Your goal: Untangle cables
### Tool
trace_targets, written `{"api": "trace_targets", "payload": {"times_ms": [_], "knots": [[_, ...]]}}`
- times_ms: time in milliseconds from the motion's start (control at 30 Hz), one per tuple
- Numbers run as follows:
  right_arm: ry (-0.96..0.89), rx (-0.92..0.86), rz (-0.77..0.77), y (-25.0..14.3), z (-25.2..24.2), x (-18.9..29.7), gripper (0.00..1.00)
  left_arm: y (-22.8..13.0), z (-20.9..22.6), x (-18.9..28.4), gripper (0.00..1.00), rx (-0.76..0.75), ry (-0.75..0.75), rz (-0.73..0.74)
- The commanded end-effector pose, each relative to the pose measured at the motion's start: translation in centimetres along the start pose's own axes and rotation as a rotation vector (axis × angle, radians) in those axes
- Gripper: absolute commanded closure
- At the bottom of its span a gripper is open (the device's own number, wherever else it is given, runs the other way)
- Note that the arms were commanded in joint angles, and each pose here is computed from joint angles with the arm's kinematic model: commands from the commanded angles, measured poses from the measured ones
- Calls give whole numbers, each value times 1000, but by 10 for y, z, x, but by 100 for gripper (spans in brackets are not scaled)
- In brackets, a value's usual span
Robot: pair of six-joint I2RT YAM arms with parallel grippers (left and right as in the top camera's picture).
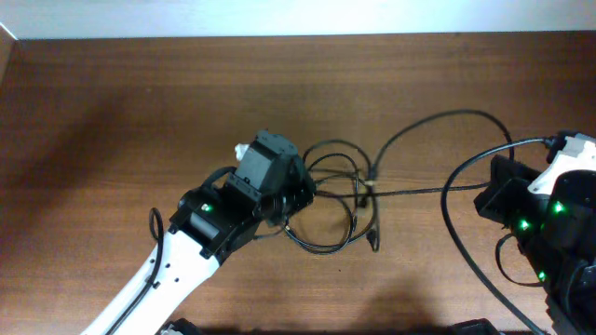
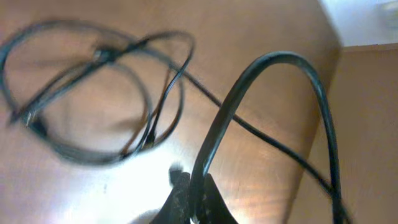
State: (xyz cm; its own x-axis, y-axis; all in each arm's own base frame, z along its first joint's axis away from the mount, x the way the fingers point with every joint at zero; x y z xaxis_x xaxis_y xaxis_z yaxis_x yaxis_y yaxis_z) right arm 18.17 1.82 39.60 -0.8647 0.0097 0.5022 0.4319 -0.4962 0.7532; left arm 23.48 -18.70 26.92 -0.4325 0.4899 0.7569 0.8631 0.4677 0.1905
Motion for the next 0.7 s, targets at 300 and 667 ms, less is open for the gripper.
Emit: {"api": "trace_targets", "payload": {"times_ms": [300,667], "knots": [[-140,-23,-104,10,-17,9,53,9,5,4,100,-19,24,-60],[-187,33,-31,0,-22,3,4,49,-52,59,100,-875,-115,-546]]}}
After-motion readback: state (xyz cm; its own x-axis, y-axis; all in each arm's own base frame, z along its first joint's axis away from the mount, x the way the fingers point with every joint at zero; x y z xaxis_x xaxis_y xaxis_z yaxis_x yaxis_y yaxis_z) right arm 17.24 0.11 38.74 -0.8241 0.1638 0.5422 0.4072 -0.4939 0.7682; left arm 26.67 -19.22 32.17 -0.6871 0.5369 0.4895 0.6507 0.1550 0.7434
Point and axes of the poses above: each gripper's point midway between its finger pads, its own x axis back along the fingers, its own z axis along the line the jaws close on, y = z × x, the point moved 7 cm from there along x, back along the fingers, and after that the axes turned 5 degrees about -x, right-handed, at the moved point
